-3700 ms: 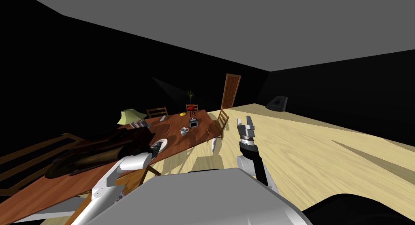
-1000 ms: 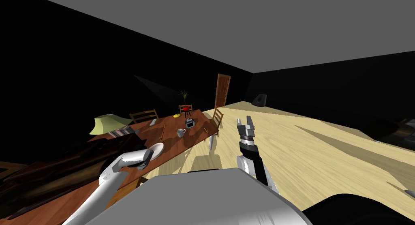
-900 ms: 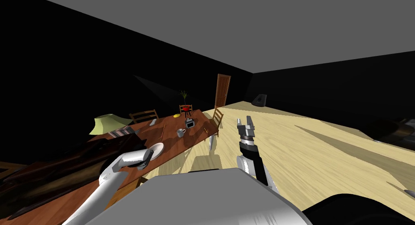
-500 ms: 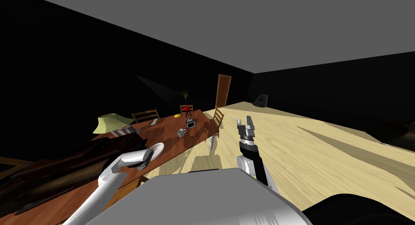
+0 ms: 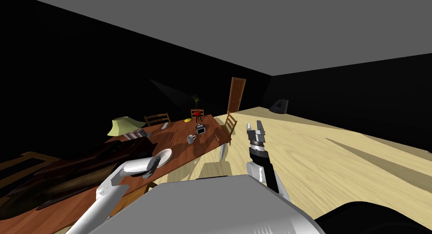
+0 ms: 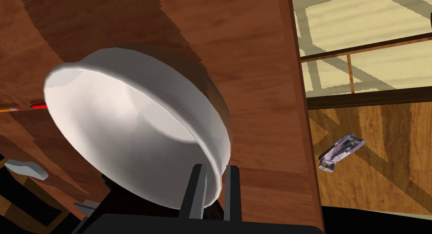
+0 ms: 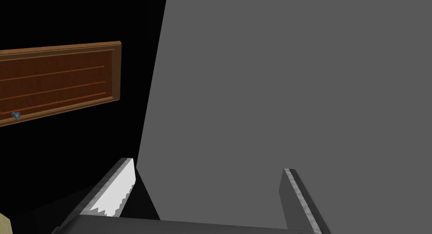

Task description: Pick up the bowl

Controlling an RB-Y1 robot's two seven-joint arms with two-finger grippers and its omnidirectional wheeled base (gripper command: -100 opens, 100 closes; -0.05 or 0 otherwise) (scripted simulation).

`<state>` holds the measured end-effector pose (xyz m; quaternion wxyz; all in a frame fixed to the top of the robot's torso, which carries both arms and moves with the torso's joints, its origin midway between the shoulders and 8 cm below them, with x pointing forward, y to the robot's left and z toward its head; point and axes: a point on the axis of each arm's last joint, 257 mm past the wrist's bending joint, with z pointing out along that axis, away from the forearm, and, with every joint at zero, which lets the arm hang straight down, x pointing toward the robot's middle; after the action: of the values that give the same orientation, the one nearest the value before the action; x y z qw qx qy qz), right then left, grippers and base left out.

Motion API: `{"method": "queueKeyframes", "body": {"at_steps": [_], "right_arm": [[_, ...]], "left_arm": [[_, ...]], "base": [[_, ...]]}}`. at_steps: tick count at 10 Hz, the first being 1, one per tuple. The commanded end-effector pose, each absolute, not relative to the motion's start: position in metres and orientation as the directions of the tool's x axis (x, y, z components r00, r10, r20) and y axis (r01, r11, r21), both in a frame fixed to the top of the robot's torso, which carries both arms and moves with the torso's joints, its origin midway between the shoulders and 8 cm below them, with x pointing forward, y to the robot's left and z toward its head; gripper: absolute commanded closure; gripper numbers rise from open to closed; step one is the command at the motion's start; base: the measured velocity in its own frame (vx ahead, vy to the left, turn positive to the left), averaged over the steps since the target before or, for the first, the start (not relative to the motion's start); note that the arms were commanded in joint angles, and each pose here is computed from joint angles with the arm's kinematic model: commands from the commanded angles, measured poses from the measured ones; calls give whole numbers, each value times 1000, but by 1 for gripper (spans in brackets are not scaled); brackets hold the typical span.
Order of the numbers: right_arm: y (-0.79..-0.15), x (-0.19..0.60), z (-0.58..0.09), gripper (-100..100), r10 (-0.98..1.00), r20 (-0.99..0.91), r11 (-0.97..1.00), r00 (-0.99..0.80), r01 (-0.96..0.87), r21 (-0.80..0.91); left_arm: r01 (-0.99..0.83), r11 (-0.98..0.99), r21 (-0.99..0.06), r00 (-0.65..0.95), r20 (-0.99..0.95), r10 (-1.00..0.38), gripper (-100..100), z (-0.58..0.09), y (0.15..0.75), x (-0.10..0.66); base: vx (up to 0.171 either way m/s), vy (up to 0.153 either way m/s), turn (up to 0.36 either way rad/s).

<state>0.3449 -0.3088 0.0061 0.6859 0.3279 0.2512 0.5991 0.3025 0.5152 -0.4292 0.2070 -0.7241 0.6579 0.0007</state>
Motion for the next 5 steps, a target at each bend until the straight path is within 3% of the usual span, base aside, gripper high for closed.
{"method": "queueKeyframes", "body": {"at_steps": [1, 4, 5], "right_arm": [[-309, 345, 6, 0, 987, 48, 67, 156, -657, 751], [-309, 345, 6, 0, 987, 48, 67, 156, -657, 751], [-309, 345, 6, 0, 987, 48, 67, 156, -657, 751]], "left_arm": [[-954, -31, -298, 117, -273, -955, 100, -426, 509, 299], [-954, -17, -298, 102, -272, -957, 100, -424, 503, 296], [-955, -16, -297, 100, -272, -957, 0, -423, 503, 296]], "base": [[68, -11, 96], [56, -7, 85], [5, -1, -6]]}}
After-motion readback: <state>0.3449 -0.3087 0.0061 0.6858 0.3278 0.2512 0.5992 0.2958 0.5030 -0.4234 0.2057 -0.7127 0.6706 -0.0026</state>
